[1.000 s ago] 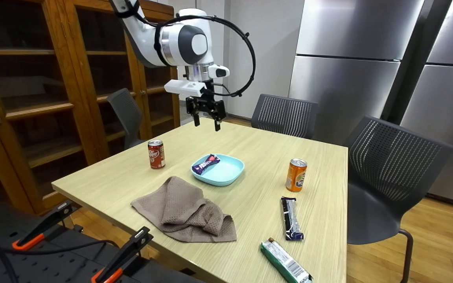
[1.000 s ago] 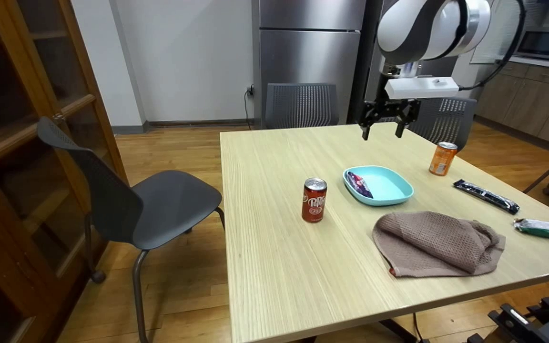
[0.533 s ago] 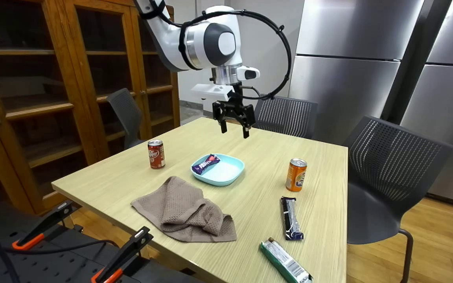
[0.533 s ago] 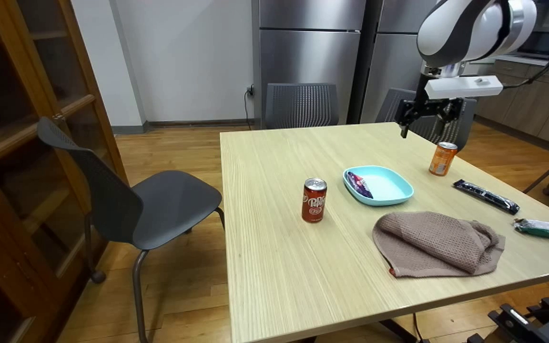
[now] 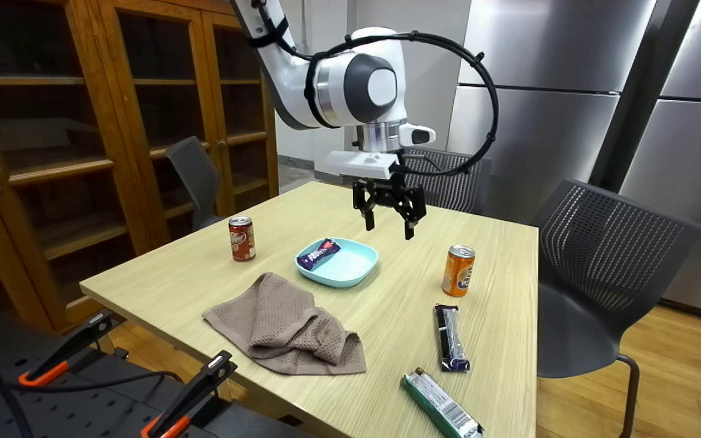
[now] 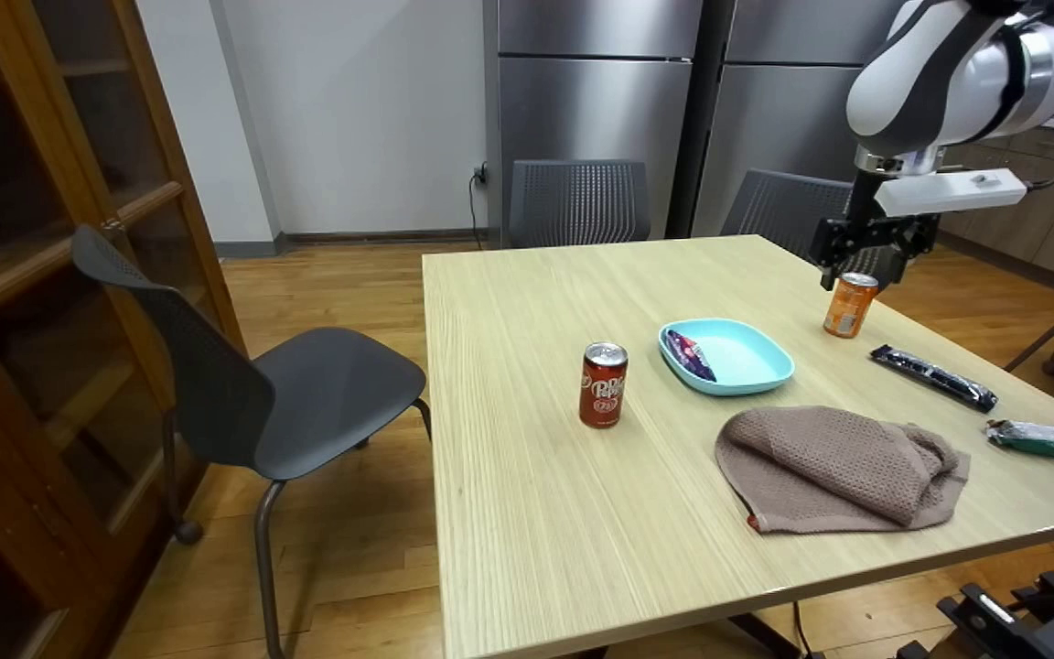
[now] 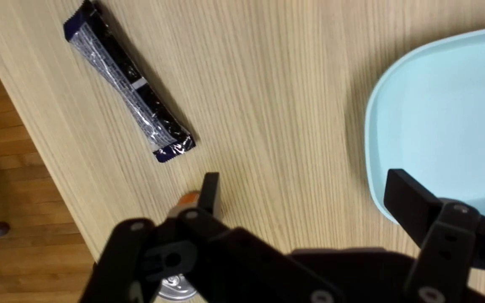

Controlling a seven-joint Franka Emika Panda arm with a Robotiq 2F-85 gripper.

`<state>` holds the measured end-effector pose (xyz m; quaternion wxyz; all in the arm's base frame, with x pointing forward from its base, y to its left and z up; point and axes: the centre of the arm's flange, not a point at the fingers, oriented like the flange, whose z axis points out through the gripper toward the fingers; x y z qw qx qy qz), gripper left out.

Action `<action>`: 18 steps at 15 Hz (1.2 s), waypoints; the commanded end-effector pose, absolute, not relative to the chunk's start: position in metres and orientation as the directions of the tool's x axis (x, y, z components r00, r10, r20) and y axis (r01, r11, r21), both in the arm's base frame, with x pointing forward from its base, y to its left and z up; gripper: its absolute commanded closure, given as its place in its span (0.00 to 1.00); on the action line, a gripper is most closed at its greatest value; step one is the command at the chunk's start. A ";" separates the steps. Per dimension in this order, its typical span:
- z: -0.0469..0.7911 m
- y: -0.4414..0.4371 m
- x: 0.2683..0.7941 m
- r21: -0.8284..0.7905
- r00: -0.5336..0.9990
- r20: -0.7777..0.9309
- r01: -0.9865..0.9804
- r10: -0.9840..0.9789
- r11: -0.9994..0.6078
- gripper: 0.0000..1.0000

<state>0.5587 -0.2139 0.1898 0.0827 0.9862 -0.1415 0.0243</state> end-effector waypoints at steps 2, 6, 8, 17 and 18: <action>0.165 -0.250 0.553 0.197 0.992 0.000 -0.122 -0.124 -0.973 0.00; 0.144 -0.277 0.547 0.198 0.998 -0.065 0.025 0.012 -0.980 0.00; 0.133 -0.290 0.544 0.189 0.994 -0.090 0.073 0.057 -0.979 0.00; 0.093 -0.315 0.524 0.159 0.991 -0.120 0.079 0.060 -0.984 0.00; 0.089 -0.317 0.524 0.158 0.991 -0.121 0.077 0.058 -0.984 0.00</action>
